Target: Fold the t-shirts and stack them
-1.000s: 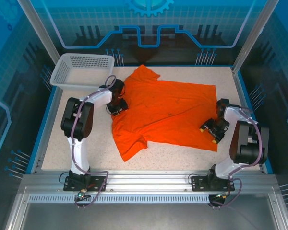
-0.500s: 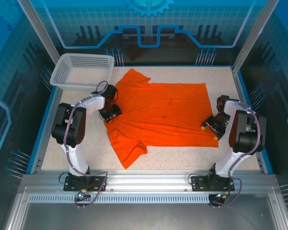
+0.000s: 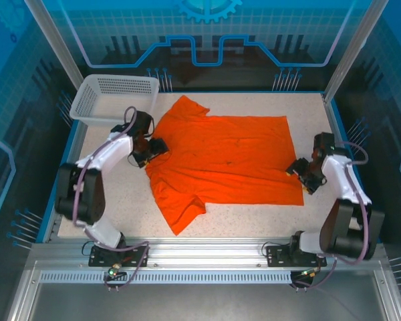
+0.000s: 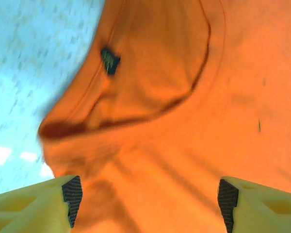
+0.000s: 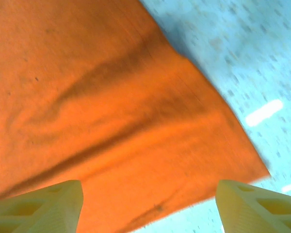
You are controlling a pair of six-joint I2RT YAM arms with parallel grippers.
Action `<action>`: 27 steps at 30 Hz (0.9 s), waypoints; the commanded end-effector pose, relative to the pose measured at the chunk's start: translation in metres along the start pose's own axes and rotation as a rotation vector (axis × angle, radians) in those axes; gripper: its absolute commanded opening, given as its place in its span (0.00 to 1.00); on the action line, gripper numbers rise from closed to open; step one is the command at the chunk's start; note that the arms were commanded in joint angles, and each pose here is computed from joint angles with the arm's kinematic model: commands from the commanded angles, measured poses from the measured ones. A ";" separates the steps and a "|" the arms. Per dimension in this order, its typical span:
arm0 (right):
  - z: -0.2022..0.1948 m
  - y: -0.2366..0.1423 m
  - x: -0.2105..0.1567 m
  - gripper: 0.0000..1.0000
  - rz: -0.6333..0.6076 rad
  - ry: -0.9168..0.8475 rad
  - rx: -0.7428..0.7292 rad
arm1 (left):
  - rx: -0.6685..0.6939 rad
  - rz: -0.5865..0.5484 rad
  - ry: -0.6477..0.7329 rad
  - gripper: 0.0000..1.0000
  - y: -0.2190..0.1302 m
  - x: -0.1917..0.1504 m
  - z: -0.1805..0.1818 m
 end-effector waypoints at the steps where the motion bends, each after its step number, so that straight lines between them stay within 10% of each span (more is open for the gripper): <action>1: -0.037 0.009 -0.015 0.63 0.052 0.128 -0.058 | -0.025 0.159 0.082 0.68 -0.008 -0.056 0.015; 13: -0.072 0.042 0.002 0.35 0.078 0.227 0.162 | -0.225 0.291 0.340 0.49 -0.027 -0.179 0.007; 27: -0.080 0.057 0.000 0.27 0.108 0.283 0.126 | -0.198 0.376 0.281 0.46 -0.009 -0.205 0.024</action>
Point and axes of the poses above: each hand's point on the last joint's axis, 136 mm out from that joint toward the fingers, its own y axis out along the fingers, its own z axis along the line the jaws close on, x = y × z, the point moved 10 cm from there along -y, back along the fingers, and after that the axes turned 8 degrees about y, right-handed, at the moved point
